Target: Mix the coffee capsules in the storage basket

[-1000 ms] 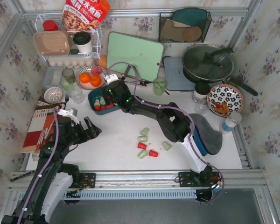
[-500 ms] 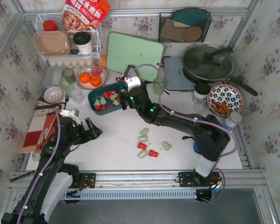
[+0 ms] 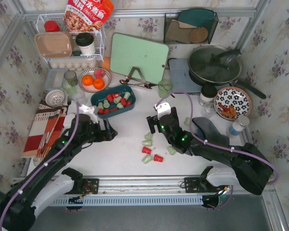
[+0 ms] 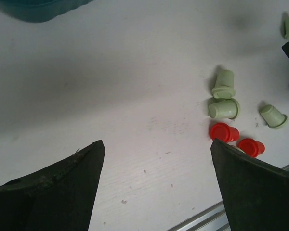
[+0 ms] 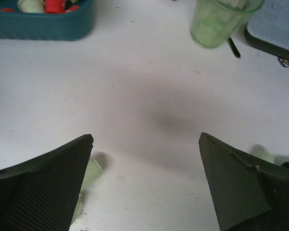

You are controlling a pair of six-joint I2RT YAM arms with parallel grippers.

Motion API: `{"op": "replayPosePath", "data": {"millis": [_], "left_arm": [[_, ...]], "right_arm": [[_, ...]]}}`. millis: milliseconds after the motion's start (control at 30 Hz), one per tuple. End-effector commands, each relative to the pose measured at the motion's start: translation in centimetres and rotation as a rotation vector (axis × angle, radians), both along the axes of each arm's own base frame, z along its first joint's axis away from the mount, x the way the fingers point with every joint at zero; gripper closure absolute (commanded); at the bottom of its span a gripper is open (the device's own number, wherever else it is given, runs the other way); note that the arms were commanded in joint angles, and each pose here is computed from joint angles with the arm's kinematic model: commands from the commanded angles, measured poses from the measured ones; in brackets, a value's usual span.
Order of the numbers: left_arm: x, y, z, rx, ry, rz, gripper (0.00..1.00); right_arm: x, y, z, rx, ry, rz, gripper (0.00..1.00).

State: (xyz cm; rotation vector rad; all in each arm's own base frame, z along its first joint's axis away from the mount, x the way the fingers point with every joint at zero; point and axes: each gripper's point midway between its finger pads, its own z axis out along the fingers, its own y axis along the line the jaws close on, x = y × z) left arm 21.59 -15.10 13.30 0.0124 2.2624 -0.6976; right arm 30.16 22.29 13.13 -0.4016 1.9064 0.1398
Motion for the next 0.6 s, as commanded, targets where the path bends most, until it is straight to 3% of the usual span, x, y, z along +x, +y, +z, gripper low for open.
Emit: {"op": "replayPosePath", "data": {"millis": [0,267,567], "left_arm": [[2.1,-2.9,0.7,0.061,-0.078,-0.054,0.07],[2.2,-11.2,-2.3,0.229,-0.040,-0.285,0.13],[0.3,-17.5,-7.5,0.378,0.066,-0.322,0.13]], "right_arm": [[0.4,-1.4,1.0,0.044,-0.089,-0.064,0.00],[0.0,-3.7,1.4,0.095,-0.137,-0.160,0.00],[-0.6,-6.4,3.5,0.177,-0.213,-0.255,0.00]]}}
